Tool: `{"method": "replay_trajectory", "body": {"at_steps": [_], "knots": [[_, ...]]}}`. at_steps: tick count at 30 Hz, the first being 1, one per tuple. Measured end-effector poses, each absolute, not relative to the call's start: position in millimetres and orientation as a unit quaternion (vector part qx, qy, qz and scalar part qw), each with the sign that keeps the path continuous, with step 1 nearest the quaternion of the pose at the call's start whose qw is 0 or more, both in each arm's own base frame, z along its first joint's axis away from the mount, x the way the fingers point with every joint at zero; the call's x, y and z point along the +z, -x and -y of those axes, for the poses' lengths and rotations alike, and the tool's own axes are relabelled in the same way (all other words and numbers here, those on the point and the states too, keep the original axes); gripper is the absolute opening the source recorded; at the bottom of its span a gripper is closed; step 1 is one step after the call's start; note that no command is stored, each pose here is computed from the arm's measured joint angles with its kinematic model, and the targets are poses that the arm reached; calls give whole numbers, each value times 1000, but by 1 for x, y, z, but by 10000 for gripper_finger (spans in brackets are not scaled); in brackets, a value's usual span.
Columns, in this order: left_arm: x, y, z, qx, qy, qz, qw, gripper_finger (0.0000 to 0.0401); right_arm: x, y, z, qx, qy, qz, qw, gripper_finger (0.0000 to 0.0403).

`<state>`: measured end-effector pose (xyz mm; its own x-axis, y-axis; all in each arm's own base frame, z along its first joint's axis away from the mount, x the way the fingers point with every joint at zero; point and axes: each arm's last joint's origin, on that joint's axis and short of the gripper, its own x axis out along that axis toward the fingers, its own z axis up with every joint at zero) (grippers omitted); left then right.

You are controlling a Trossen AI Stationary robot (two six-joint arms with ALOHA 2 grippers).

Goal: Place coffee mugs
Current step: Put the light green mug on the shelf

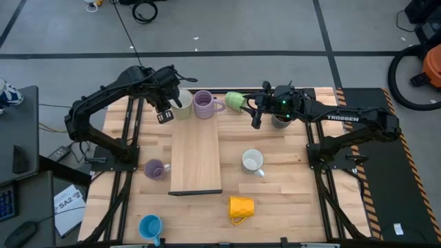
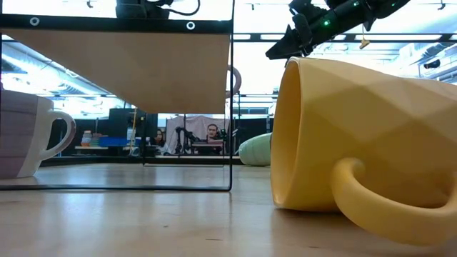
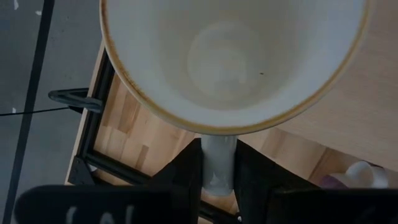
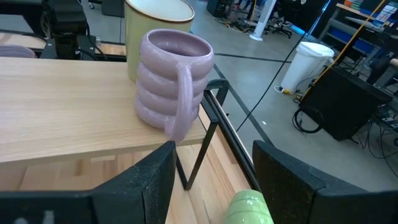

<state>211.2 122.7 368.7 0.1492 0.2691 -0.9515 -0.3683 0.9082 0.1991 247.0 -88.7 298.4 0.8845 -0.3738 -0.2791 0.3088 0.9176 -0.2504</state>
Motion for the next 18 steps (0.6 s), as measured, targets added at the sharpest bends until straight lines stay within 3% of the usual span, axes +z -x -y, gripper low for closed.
{"method": "replay_trajectory", "body": {"at_steps": [7,18], "knots": [[369,-211,-123,222,31,-619,753,86,298,-247,89,-177,100,-163,966,218],[369,-211,-124,232,24,-621,749,174,298,-247,89,-177,100,-163,966,218]]}}
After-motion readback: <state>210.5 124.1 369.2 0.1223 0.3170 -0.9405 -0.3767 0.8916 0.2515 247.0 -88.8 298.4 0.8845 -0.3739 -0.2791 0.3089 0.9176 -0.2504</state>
